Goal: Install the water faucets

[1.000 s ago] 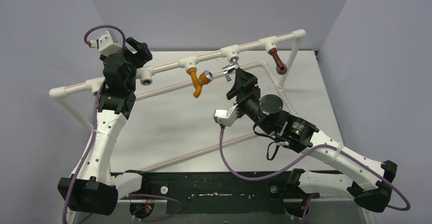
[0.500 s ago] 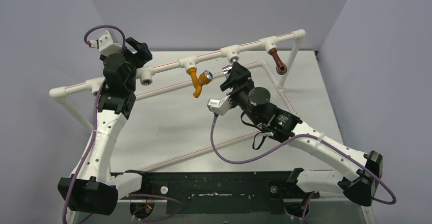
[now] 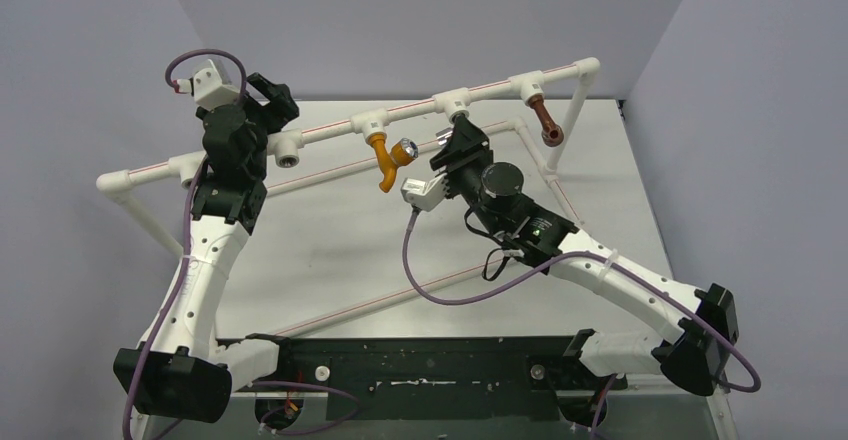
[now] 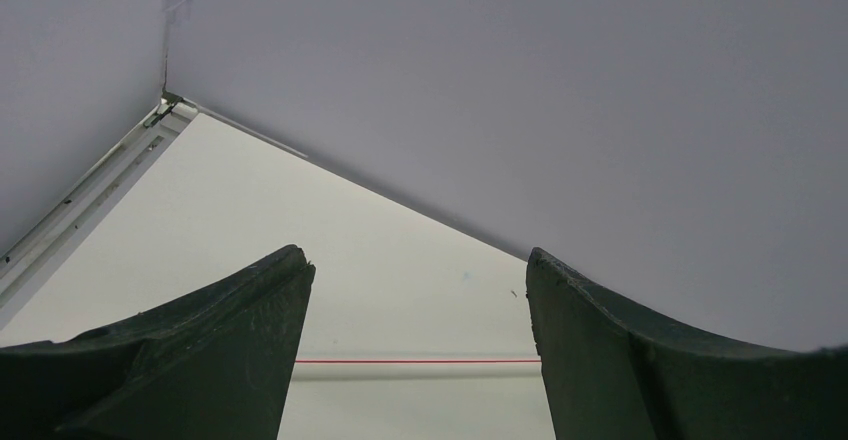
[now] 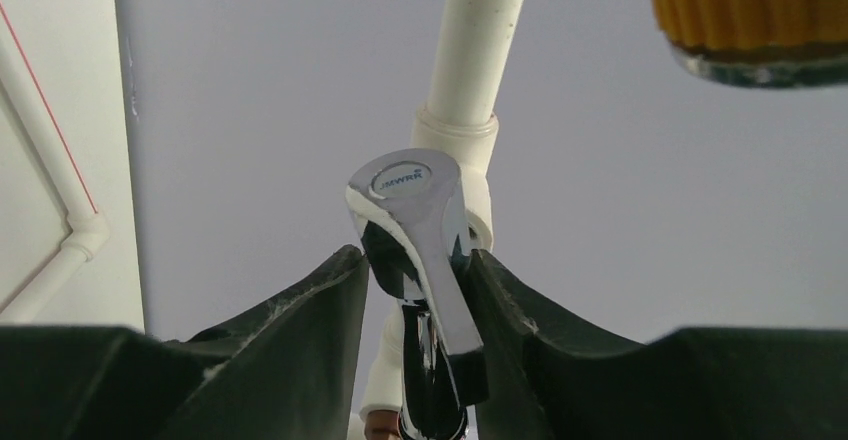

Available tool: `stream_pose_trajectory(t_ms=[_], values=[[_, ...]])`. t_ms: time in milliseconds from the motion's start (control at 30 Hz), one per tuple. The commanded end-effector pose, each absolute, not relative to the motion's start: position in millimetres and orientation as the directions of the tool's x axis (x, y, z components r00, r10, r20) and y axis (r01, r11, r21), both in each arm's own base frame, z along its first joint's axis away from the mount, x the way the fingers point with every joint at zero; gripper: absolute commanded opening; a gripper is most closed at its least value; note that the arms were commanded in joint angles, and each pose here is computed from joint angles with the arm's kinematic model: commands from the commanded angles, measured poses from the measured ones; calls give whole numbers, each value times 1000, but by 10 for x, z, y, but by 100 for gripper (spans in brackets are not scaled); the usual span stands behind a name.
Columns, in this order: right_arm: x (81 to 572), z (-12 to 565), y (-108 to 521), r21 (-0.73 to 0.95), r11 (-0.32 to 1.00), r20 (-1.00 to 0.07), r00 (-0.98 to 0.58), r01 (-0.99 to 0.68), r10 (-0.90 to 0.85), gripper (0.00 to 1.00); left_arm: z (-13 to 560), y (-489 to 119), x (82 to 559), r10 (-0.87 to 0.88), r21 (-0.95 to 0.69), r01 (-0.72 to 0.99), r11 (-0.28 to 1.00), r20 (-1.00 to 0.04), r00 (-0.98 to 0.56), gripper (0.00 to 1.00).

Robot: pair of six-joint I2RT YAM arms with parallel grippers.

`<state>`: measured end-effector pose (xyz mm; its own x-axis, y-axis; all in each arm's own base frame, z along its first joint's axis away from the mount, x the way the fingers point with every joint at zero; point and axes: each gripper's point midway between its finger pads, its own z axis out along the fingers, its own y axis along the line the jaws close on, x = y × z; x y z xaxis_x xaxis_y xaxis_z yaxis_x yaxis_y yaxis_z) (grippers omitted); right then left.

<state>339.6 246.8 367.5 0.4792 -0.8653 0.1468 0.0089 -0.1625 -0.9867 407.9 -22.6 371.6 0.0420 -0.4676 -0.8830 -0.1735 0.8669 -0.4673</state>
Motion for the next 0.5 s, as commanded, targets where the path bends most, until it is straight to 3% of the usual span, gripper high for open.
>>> stream_pose_trajectory(t_ms=[0, 167, 467], values=[[3453, 3969, 2431, -998, -4, 30, 464, 57, -885, 32, 2496, -302, 3927, -412, -323, -293, 900, -851, -325, 76], [3457, 4032, 2400, -989, 142, -106, 478, 39, -872, 1, 2488, -300, 3928, -413, -323, -295, 899, -850, -327, 76], [3353, 4221, 2355, -786, 614, -551, 535, -74, -640, 0, 2501, -294, 3924, -411, -322, -296, 899, -852, -323, 76]])
